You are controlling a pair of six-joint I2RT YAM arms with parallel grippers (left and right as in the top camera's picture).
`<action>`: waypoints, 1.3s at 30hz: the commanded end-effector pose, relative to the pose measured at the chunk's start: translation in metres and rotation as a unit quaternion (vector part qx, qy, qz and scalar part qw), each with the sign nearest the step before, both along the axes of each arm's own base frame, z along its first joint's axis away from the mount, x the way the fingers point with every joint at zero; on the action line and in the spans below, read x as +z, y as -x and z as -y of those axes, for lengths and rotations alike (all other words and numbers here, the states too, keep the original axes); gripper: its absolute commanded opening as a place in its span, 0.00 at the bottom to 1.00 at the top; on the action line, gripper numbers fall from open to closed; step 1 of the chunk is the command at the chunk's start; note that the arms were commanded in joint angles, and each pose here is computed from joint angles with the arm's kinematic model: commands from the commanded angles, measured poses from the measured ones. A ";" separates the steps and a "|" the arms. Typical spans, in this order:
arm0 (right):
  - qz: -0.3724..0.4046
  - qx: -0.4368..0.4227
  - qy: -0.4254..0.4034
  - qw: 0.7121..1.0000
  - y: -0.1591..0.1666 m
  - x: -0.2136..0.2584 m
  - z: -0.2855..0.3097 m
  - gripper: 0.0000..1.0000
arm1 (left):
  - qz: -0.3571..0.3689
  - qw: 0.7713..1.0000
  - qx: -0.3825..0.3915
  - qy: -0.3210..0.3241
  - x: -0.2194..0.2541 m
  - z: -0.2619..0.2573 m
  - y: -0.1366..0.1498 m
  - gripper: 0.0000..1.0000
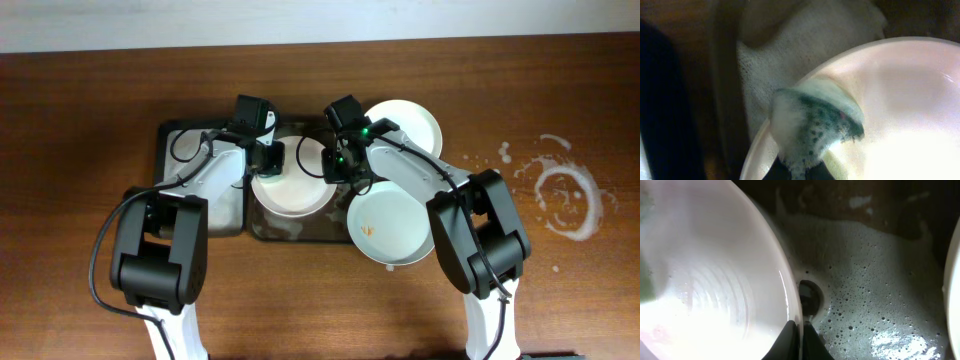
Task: Clean dirty plates on tray and stack at the side
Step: 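Move the sponge with the left gripper onto the pink plate, then scrub the pink plate with the sponge while the right gripper holds it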
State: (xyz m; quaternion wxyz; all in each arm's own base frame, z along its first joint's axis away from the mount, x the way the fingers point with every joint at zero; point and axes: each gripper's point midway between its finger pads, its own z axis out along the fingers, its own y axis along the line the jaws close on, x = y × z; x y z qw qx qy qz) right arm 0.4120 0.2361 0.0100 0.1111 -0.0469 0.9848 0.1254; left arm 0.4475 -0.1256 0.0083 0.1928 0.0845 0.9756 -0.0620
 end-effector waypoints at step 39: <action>-0.017 0.003 0.002 1.000 0.008 -0.011 -0.001 0.06 | -0.039 0.983 -0.159 0.081 -0.034 0.044 0.028 0.01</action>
